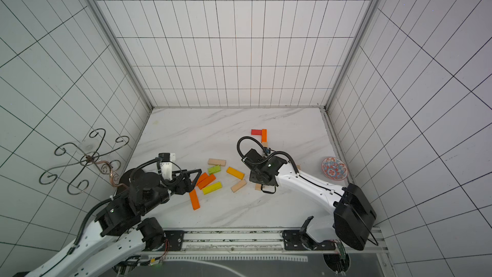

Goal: Assemble a giraffe with building blocks
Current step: Pick up the building block from the center of the board, then assemble the building block at the center of the board.

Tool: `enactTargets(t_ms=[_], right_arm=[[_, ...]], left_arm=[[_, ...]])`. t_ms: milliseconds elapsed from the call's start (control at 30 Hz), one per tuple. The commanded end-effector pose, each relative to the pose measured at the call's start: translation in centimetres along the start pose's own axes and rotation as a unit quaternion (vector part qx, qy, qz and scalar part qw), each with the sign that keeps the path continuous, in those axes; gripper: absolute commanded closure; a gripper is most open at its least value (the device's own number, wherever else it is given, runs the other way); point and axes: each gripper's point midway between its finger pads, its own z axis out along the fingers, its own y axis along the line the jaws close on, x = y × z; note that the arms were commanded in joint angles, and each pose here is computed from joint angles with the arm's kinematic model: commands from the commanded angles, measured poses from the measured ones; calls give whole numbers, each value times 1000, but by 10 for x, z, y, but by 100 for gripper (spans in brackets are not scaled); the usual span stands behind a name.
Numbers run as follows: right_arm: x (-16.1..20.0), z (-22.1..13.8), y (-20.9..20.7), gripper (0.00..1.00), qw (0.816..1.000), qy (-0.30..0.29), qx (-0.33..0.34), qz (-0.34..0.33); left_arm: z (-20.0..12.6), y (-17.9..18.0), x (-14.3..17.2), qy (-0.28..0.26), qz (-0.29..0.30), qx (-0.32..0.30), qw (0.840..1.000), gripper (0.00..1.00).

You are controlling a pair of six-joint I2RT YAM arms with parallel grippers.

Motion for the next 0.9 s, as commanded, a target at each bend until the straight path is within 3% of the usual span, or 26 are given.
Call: enactTargets(t_ms=[0,267,367,533,633,867], right_arm=[[7,14,-38,69,999,13,31,-8],[-22,8,-62,71,1000,0,23,7],[-41,-7,-54,88,999,-13,-7,-29],[-85,-50,-52,100,995,-78,-22,-64],[-109,-73,-58,100,991,-103,2,-91],[-147,-95,-94,100,977,-91,82,-173]], left_arm=[[17,-28,2,21,3,59,998,11],[51,-42,22,70,16,84,994,11],[58,-47,25,78,24,98,992,11],[60,-52,22,75,50,108,990,10],[53,-57,12,64,62,122,989,10],[38,-52,3,79,55,147,984,9]])
